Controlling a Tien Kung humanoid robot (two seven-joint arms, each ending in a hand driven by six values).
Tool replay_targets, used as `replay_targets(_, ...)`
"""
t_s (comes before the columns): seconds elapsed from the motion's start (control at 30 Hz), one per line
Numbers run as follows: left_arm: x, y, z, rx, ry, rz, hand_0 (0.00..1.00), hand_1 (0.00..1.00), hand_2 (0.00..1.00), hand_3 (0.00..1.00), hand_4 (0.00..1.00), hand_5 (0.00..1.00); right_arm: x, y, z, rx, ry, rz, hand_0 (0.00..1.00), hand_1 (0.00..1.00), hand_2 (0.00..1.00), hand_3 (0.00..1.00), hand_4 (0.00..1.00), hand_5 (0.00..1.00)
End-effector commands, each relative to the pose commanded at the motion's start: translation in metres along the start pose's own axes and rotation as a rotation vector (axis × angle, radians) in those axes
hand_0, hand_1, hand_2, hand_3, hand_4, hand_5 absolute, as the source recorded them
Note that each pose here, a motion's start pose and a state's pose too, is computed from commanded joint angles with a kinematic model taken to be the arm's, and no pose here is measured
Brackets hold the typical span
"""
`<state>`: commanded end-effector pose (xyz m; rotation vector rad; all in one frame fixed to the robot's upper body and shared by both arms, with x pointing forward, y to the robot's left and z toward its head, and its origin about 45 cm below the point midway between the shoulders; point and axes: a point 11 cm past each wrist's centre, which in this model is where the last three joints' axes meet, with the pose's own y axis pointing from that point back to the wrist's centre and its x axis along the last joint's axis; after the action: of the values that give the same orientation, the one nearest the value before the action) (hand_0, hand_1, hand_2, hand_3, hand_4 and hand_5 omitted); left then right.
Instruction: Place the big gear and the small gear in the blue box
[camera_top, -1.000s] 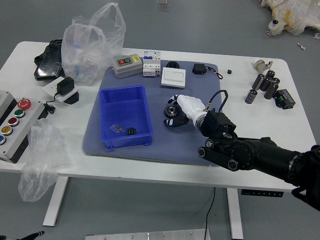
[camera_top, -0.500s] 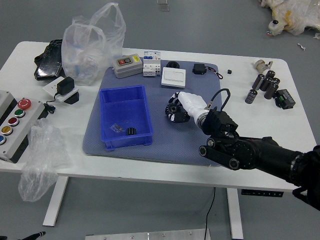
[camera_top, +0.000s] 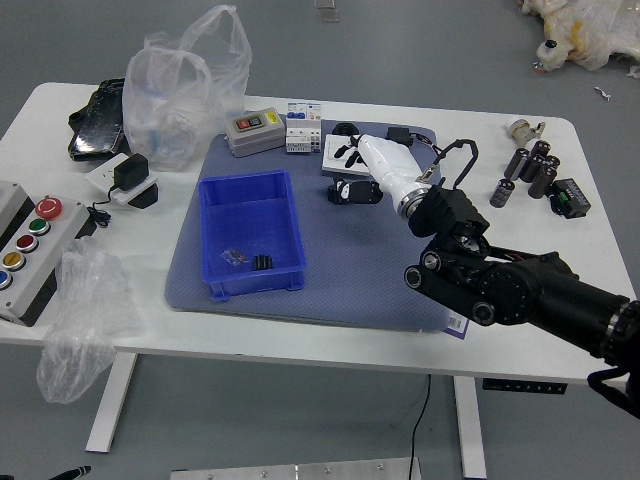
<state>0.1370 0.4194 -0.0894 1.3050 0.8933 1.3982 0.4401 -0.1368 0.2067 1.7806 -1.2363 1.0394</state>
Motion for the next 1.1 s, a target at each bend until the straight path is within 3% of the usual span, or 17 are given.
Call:
replay_targets(0.03, 0.0, 0.0, 0.0, 0.0, 0.0, 0.0, 0.716, 0.624, 0.63, 0.73, 0.821, 0.608, -0.001, 0.001, -0.007, 0.02, 0.005, -0.003, 0.837, 0.656, 0.568, 0.648, 0.551, 0.157)
replay_targets(0.17, -0.001, 0.0, 0.001, -0.003, -0.002, -0.002, 0.716, 0.624, 0.63, 0.73, 0.821, 0.608, -0.008, 0.002, -0.01, 0.025, 0.02, -0.026, 0.837, 0.656, 0.568, 0.648, 0.551, 0.157)
replay_targets(0.2, -0.001, 0.0, 0.001, -0.003, -0.002, -0.001, 0.716, 0.624, 0.63, 0.73, 0.821, 0.608, -0.009, 0.001, -0.006, 0.014, 0.021, -0.033, 0.837, 0.656, 0.568, 0.648, 0.551, 0.157)
replay_targets(0.23, -0.001, 0.0, 0.001, -0.002, -0.002, -0.001, 0.717, 0.623, 0.629, 0.73, 0.822, 0.611, -0.01, 0.0, -0.003, 0.002, 0.023, -0.038, 0.86, 0.723, 0.728, 0.697, 0.651, 0.201)
replay_targets(0.4, 0.001, 0.0, 0.001, 0.002, -0.004, 0.002, 0.717, 0.623, 0.629, 0.73, 0.822, 0.611, -0.014, -0.006, 0.024, -0.088, 0.033, -0.078, 0.86, 0.723, 0.728, 0.697, 0.651, 0.201)
replay_targets(0.43, 0.001, 0.0, 0.002, 0.001, -0.005, 0.002, 0.717, 0.624, 0.629, 0.73, 0.821, 0.61, -0.015, -0.006, 0.028, -0.102, 0.035, -0.085, 0.887, 0.773, 0.777, 0.787, 0.768, 0.262)
replay_targets(0.6, 0.003, 0.001, 0.004, -0.002, -0.01, 0.004, 0.717, 0.624, 0.629, 0.73, 0.821, 0.61, -0.018, -0.009, 0.055, -0.187, 0.051, -0.127, 0.887, 0.773, 0.777, 0.787, 0.768, 0.262)
replay_targets(0.63, 0.003, 0.001, 0.005, -0.001, -0.01, 0.004, 0.717, 0.624, 0.629, 0.73, 0.821, 0.611, -0.019, -0.009, 0.059, -0.198, 0.054, -0.137, 0.956, 0.889, 0.894, 0.874, 0.848, 0.33)
replay_targets(0.8, 0.004, 0.001, 0.006, 0.002, -0.013, 0.006, 0.717, 0.624, 0.629, 0.73, 0.821, 0.611, -0.028, -0.009, 0.066, -0.228, 0.062, -0.186, 0.956, 0.889, 0.894, 0.874, 0.848, 0.33)
replay_targets(0.87, 0.005, 0.001, 0.006, 0.002, -0.014, 0.008, 0.717, 0.624, 0.63, 0.73, 0.822, 0.611, -0.033, -0.008, 0.066, -0.231, 0.066, -0.205, 0.974, 0.927, 0.918, 0.881, 0.878, 0.377)
replay_targets(1.1, 0.006, 0.001, 0.004, 0.011, -0.008, 0.009, 0.717, 0.624, 0.629, 0.73, 0.823, 0.612, -0.044, -0.007, 0.058, -0.215, 0.075, -0.239, 0.983, 0.933, 0.924, 0.886, 0.886, 0.417)
